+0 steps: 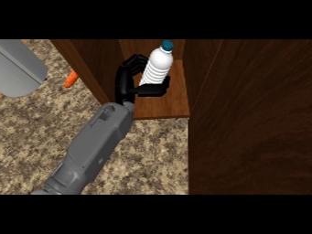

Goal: Pick up the bottled water, place it into the cabinet and close the cabinet

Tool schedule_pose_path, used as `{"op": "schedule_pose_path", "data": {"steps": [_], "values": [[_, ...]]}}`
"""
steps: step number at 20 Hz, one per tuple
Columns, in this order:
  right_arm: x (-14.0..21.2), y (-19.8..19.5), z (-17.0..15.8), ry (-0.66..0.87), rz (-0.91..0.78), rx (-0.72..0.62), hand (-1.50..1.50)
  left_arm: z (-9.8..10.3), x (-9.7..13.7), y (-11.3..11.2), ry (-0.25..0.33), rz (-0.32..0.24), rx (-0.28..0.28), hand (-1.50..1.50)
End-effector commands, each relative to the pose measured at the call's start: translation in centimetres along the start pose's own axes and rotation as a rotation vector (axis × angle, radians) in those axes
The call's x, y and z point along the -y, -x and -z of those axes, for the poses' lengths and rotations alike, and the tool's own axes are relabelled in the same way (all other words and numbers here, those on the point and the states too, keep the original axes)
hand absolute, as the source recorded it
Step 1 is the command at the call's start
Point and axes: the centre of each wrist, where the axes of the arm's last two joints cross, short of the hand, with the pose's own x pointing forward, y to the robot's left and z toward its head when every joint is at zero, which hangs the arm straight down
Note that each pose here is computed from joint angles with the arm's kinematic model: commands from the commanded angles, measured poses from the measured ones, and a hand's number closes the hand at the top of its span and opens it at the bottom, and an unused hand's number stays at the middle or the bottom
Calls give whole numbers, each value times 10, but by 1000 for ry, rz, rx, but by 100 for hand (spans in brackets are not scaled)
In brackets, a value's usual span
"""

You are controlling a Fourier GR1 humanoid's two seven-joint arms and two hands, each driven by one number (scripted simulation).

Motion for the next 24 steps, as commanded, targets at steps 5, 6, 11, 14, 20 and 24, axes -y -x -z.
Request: {"op": "schedule_pose_path", "data": {"steps": [5, 6, 11, 14, 20, 24], "values": [[-24, -20, 8, -40, 21, 76, -150, 21, 3, -3, -35, 84, 31, 150], [-6, -8, 12, -39, 29, 66, -150, 31, 8, -17, -43, 89, 73, 150], [-12, -11, 5, -61, 43, 67, -150, 36, 7, -15, -76, 158, 58, -150], [-9, -13, 8, -77, 12, 56, -150, 37, 5, -11, -76, 198, 53, -150], [-16, -16, 8, -63, 23, 75, -150, 40, -7, -6, -78, 206, 42, -150], [-16, -13, 16, -81, 33, 71, -150, 49, -2, -23, -17, 191, 99, -150]]}}
